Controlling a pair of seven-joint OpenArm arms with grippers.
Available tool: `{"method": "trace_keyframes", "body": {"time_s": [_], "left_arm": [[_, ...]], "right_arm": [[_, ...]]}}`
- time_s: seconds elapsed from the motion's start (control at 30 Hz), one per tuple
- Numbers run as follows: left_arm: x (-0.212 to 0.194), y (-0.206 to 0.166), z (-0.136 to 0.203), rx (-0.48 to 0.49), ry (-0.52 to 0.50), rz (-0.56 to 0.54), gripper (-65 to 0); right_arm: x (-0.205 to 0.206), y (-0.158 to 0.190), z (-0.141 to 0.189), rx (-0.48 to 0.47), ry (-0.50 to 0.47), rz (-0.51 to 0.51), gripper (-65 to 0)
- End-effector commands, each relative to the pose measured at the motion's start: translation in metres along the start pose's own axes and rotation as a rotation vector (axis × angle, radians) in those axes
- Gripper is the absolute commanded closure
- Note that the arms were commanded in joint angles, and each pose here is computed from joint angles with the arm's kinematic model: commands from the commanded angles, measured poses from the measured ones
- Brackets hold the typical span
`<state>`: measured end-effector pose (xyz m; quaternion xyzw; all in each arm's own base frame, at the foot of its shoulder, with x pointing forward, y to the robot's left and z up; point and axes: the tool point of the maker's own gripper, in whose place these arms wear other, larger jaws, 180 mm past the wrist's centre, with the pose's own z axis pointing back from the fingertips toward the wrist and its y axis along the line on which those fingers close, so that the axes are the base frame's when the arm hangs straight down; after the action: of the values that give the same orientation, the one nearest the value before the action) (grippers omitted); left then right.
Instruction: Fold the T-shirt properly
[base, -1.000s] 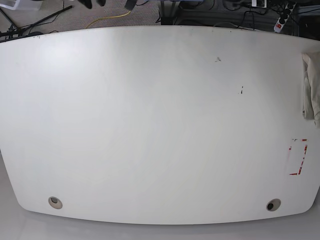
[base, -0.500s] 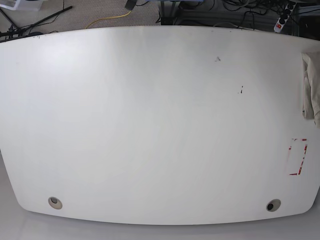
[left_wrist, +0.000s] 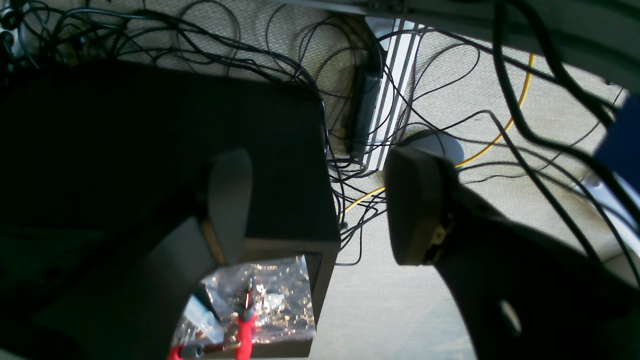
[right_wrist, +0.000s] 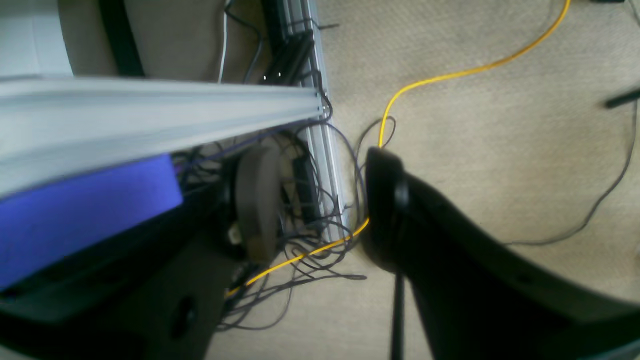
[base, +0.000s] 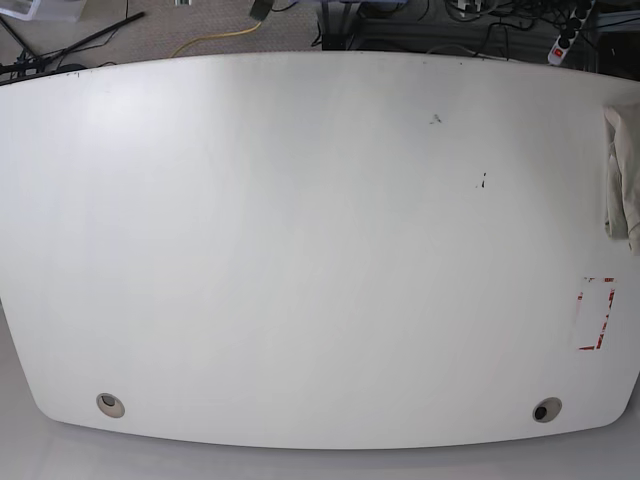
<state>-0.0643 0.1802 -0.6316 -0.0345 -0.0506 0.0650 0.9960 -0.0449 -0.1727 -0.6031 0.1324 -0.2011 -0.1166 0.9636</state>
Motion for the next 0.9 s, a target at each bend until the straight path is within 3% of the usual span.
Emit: {"method": "trace_keyframes", "body": {"time_s": [0.0, 0.2, 0.3, 0.43, 0.63, 0.87], "left_arm": [[-0.005, 0.007, -0.003, 0.005, 0.031, -0.020, -38.5], [0.008, 0.006, -0.017, 0.012, 0.072, 0.002, -38.5], [0.016, 0.016, -0.021, 0.075, 0.086, 0.008, -38.5], [0.029, 0.027, -0.023, 0.151, 0.080, -0.080, -38.5], [0.036, 0.011, -0.028, 0.138, 0.077, -0.102, -38.5], [0.043, 0.009, -0.029, 0.134, 0.066, -0.105, -38.5]], "right_arm": [[-0.007, -0.009, -0.002, -0.020, 0.029, -0.025, -26.2], [-0.005, -0.008, -0.018, -0.024, 0.065, -0.045, -26.2], [-0.007, -0.008, -0.025, -0.042, 0.097, -0.001, -26.3], [-0.008, -0.018, -0.031, -0.115, 0.159, 0.082, -26.6], [-0.007, -0.017, -0.040, -0.132, 0.224, 0.148, -26.6], [0.001, -0.014, -0.045, -0.127, 0.223, 0.154, -26.6]]}}
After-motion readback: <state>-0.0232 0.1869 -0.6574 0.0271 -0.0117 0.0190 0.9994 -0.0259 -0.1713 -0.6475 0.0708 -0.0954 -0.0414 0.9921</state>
